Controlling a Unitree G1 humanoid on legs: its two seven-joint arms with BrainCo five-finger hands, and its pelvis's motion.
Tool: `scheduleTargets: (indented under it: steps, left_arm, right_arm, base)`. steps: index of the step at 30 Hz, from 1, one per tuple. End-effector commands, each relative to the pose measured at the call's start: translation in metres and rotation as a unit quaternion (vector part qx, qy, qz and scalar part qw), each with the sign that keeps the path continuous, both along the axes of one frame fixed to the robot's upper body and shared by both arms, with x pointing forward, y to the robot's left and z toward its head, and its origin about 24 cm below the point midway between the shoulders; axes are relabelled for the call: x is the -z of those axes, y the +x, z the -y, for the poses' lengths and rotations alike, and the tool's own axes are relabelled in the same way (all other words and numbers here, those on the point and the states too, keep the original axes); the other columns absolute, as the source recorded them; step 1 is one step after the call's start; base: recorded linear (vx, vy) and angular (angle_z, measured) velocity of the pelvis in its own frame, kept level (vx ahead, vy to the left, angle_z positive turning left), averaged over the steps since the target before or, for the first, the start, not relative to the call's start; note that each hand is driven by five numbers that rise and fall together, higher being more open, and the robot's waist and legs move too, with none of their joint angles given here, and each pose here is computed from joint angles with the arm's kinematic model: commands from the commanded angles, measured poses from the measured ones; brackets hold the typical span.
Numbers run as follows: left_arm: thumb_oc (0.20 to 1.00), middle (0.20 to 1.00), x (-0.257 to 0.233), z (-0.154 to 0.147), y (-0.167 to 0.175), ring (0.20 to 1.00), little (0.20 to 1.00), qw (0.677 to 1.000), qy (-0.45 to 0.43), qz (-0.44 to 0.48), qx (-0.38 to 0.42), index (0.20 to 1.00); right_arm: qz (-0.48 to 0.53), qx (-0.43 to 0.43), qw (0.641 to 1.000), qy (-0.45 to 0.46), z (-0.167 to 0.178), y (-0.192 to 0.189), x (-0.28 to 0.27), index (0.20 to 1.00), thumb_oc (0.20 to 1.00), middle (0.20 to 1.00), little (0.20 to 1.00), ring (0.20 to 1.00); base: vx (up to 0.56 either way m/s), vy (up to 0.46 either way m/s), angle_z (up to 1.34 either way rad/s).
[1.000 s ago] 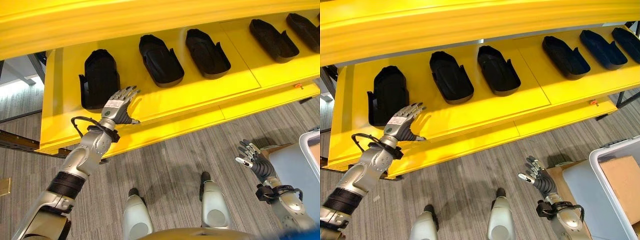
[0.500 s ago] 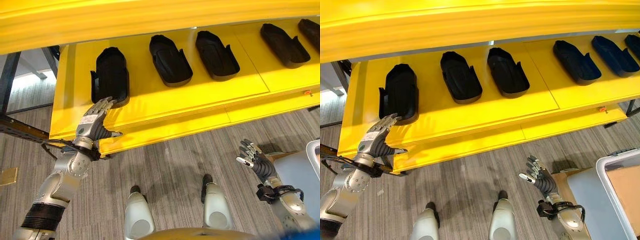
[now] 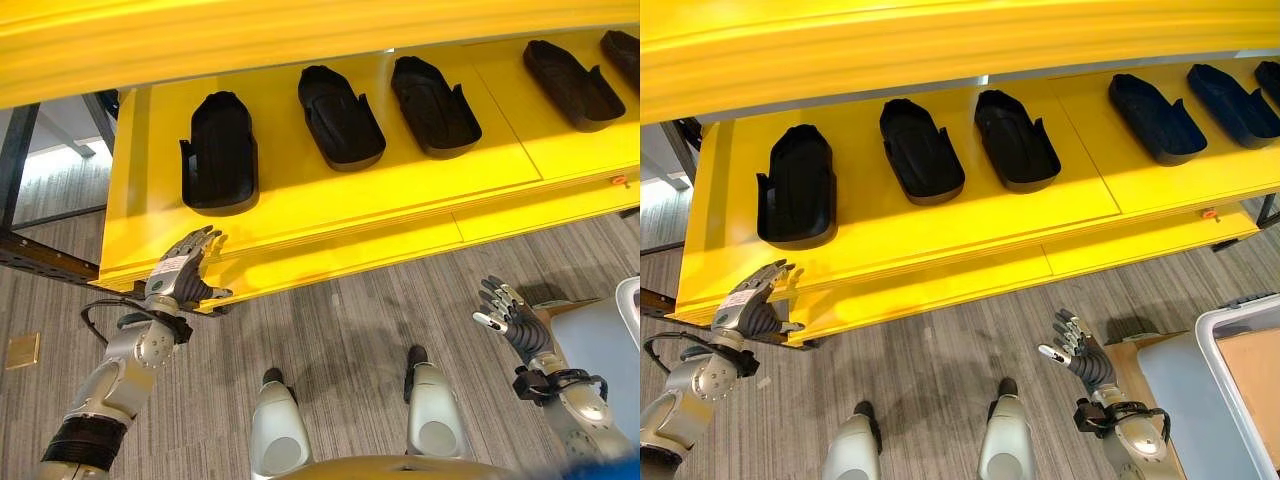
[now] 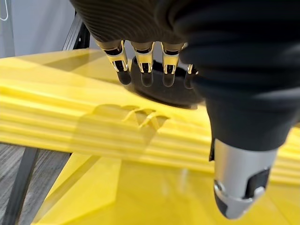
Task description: Move parts from the plastic box to the shelf.
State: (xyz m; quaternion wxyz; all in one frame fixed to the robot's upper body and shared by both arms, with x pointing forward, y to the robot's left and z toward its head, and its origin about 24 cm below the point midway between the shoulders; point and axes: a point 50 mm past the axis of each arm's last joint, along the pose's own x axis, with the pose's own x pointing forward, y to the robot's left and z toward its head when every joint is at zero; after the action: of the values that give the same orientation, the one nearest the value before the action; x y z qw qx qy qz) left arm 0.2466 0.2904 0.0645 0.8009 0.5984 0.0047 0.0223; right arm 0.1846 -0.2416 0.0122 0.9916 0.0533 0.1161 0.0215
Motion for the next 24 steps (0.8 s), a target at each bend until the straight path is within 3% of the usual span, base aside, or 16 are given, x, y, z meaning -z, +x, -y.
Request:
scheduleTargets:
  steps: [1, 9, 24]
  left_arm:
    - [1.000, 1.000, -0.013, -0.009, 0.011, 1.000, 1.000, 0.999, 0.050, 0.013, 0.004, 1.000]
    - [1.000, 1.000, 0.010, -0.022, 0.021, 1.000, 1.000, 0.995, 0.080, -0.046, -0.032, 1.000]
    - [1.000, 1.000, 0.007, -0.031, 0.043, 1.000, 1.000, 0.990, 0.108, -0.067, -0.059, 1.000]
  right_arm:
    - [0.059, -0.009, 0.998, -0.012, -0.003, 0.007, -0.019, 1.000, 1.000, 1.000, 1.000, 1.000]
    - [0.066, -0.018, 0.998, -0.016, -0.004, 0.007, -0.022, 1.000, 1.000, 1.000, 1.000, 1.000]
    - [0.063, -0.033, 0.997, -0.017, -0.008, 0.005, -0.022, 1.000, 1.000, 1.000, 1.000, 1.000]
  base:
    - [0.00, 0.000, 0.00]
    - [0.00, 0.000, 0.00]
    - [0.00, 0.000, 0.00]
